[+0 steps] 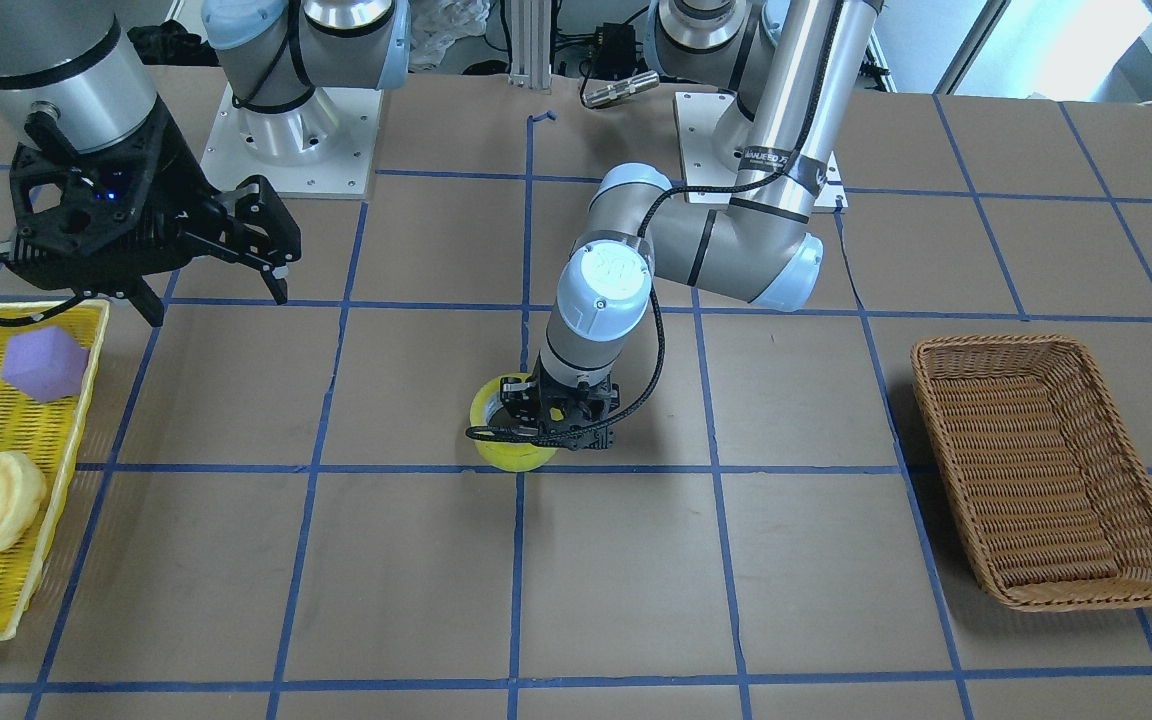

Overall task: Transfer tape with both arms
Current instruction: 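Lower the left gripper onto the tape roll and grasp it, then carry the tape roll with the left gripper into the wicker basket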

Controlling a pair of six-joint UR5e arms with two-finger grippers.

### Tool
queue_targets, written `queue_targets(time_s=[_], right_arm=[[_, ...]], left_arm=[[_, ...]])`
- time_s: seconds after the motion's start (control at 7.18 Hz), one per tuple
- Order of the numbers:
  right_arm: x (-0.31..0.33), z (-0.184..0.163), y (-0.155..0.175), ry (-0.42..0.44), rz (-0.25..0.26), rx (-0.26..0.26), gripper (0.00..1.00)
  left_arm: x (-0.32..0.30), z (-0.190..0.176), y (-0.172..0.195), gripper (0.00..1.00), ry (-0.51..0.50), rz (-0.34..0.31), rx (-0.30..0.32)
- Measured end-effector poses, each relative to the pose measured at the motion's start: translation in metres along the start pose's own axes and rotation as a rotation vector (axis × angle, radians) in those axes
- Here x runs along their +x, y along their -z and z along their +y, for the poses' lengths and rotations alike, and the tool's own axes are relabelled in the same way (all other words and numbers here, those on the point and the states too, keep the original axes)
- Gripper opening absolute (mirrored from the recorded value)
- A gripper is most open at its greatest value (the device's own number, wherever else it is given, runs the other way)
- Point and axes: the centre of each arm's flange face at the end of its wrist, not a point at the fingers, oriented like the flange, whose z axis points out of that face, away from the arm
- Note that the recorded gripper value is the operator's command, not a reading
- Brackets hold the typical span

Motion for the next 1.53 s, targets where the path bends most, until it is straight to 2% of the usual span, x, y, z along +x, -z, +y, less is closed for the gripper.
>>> queue_targets(time_s=[0.28, 0.56, 0.7, 0.98, 1.11, 1.25, 1.53], right_arm=[[0.0, 0.0, 0.0, 0.0, 0.0, 0.0, 1.0], [0.0, 0.0, 0.0, 0.0, 0.0, 0.001, 1.0], [0.0, 0.0, 0.0, 0.0, 0.0, 0.003, 1.0], [0.0, 0.0, 0.001, -0.001, 0.001, 0.005, 1.0], [0.0, 0.0, 0.0, 0.0, 0.0, 0.004, 1.0], [0.0, 0.0, 0.0, 0.0, 0.0, 0.003, 1.0], [0.0, 0.0, 0.0, 0.0, 0.0, 0.002, 1.0]], left_arm=[[-0.009, -0.008, 0.019, 0.0, -0.052, 0.003, 0.033], [-0.062, -0.04, 0.06, 0.0, -0.087, 0.005, 0.082], [-0.118, -0.064, 0.085, 0.0, -0.109, -0.001, 0.083], [-0.271, -0.105, 0.15, 0.0, -0.172, -0.023, 0.078], [-0.341, -0.118, 0.189, 0.0, -0.196, -0.059, 0.069], [-0.396, -0.126, 0.223, 0.0, -0.237, -0.11, 0.061], [-0.489, -0.125, 0.248, 0.0, -0.256, -0.156, 0.061]])
